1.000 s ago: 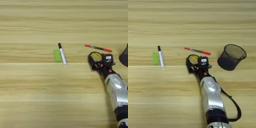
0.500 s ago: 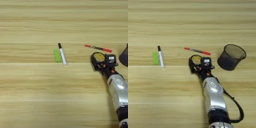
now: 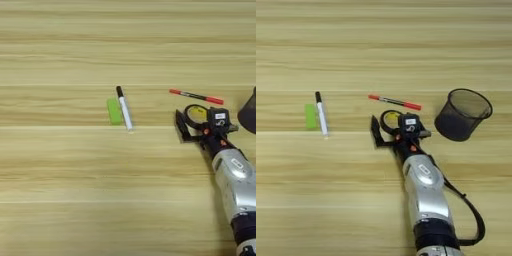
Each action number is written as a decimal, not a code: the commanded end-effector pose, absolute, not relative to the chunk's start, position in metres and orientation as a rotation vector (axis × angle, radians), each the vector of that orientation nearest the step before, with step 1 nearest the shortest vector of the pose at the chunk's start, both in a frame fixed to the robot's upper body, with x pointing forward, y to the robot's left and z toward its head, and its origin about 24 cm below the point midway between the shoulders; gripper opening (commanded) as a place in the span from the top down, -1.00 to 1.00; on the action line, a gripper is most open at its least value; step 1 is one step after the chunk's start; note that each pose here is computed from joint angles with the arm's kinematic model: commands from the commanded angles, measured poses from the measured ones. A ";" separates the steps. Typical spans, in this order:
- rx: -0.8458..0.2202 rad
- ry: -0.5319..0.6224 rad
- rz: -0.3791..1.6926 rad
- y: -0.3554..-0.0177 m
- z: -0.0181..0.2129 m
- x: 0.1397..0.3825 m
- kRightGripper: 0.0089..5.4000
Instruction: Move the objects on the table
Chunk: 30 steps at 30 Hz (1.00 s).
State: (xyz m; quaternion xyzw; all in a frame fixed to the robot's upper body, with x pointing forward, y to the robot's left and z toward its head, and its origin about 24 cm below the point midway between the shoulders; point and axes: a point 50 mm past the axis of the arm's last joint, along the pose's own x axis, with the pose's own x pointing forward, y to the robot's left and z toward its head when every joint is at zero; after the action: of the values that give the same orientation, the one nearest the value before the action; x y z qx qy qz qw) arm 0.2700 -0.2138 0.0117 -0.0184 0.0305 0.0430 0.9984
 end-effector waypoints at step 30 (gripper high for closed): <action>-0.077 -0.074 0.485 -0.122 0.045 0.266 -0.99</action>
State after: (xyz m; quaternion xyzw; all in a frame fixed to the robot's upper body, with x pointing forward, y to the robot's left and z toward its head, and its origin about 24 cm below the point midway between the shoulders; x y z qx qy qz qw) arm 0.2574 -0.1249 0.0271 -0.0269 -0.0016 0.2387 0.9707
